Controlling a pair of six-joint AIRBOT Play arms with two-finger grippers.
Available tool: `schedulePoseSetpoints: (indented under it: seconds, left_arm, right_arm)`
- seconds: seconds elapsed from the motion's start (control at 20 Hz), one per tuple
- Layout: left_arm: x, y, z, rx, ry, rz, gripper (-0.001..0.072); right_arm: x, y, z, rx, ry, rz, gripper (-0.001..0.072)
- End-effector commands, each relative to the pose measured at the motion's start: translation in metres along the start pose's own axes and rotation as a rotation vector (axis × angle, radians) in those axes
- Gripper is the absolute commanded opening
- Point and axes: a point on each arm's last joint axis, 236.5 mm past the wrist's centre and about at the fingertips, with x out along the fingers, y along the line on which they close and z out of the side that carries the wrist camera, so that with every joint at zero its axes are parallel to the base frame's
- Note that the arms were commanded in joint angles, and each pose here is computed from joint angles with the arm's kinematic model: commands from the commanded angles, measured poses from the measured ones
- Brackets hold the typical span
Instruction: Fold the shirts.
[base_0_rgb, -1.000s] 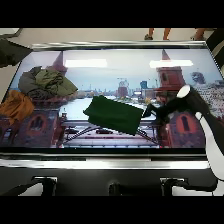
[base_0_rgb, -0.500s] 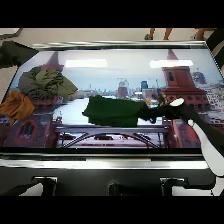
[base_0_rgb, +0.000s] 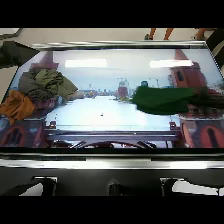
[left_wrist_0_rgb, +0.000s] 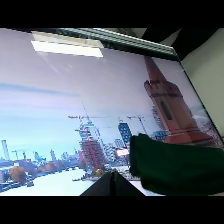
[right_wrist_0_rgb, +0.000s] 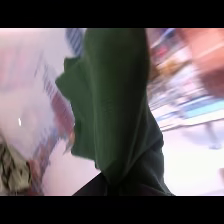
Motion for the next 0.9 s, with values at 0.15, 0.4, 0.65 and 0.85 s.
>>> schedulePoseSetpoints:
  seconds: [0.15,0.4,0.65,0.85]
  left_arm:
    - [0.007,-0.015,-0.006,0.016,0.020,-0.030,0.0031]
    - [0.014,-0.028,-0.012,0.030,0.038,-0.058,0.0031]
    - [0.014,-0.028,-0.012,0.030,0.039,-0.058,0.0031]
    - [0.014,-0.028,-0.012,0.028,0.040,-0.058,0.0031]
  right_arm:
    - [-0.136,-0.157,-0.027,0.332,-0.069,-0.417,0.0043]
    - [-0.126,-0.214,-0.097,0.457,-0.039,-0.604,0.0043]
    - [-0.123,-0.244,-0.129,0.456,0.032,-0.705,0.0043]
    - [-0.113,-0.252,-0.140,0.487,0.045,-0.707,0.0044]
